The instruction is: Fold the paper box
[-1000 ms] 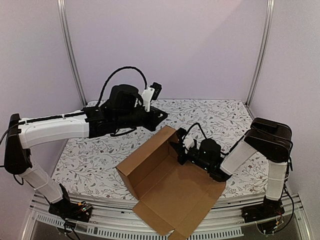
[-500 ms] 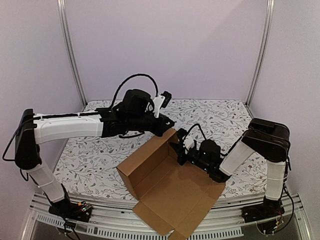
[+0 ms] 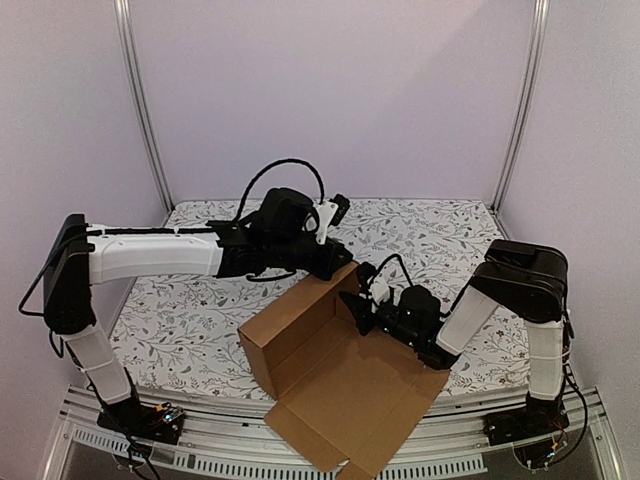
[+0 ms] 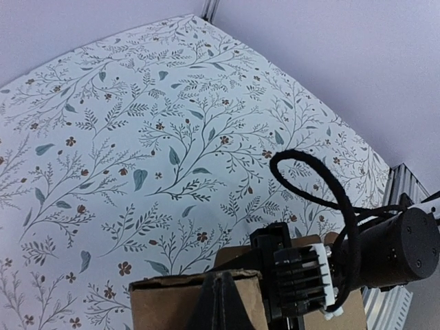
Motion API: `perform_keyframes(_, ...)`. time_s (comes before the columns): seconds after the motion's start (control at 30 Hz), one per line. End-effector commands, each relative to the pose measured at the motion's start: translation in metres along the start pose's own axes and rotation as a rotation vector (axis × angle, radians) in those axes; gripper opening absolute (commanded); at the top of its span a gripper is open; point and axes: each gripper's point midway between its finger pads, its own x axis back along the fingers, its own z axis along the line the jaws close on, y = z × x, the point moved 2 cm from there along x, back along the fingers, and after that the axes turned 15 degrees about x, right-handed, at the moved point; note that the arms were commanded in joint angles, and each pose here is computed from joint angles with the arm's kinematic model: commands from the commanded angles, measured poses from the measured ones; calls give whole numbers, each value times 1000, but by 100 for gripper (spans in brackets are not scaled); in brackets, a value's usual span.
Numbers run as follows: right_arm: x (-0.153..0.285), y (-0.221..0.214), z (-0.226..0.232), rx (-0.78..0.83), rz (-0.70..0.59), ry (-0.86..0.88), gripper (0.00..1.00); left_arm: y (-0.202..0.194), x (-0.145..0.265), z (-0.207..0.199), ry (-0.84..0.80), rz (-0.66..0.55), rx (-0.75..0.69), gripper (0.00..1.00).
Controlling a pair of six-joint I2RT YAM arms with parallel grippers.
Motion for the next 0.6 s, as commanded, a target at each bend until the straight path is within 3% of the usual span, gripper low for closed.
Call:
perform_keyframes(0.0, 5, -4, -7, -16, -9, -42, 19, -30, -12, 24, 78, 109, 16, 0)
perform_keyframes(0.17, 5, 7, -12, -18, -33, -57, 26, -32, -10, 26, 89, 112, 15, 0)
perform_keyframes(0.47, -5, 20, -17, -6, -70, -79, 26, -33, -8, 26, 87, 117, 16, 0)
perform_keyframes(0.5, -7, 21, -17, -7, -75, -78, 22, -33, -8, 25, 85, 117, 18, 0)
perform_keyframes(0.57, -9, 22, -15, 0, -78, -69, 0, -34, -6, 24, 80, 118, 19, 0)
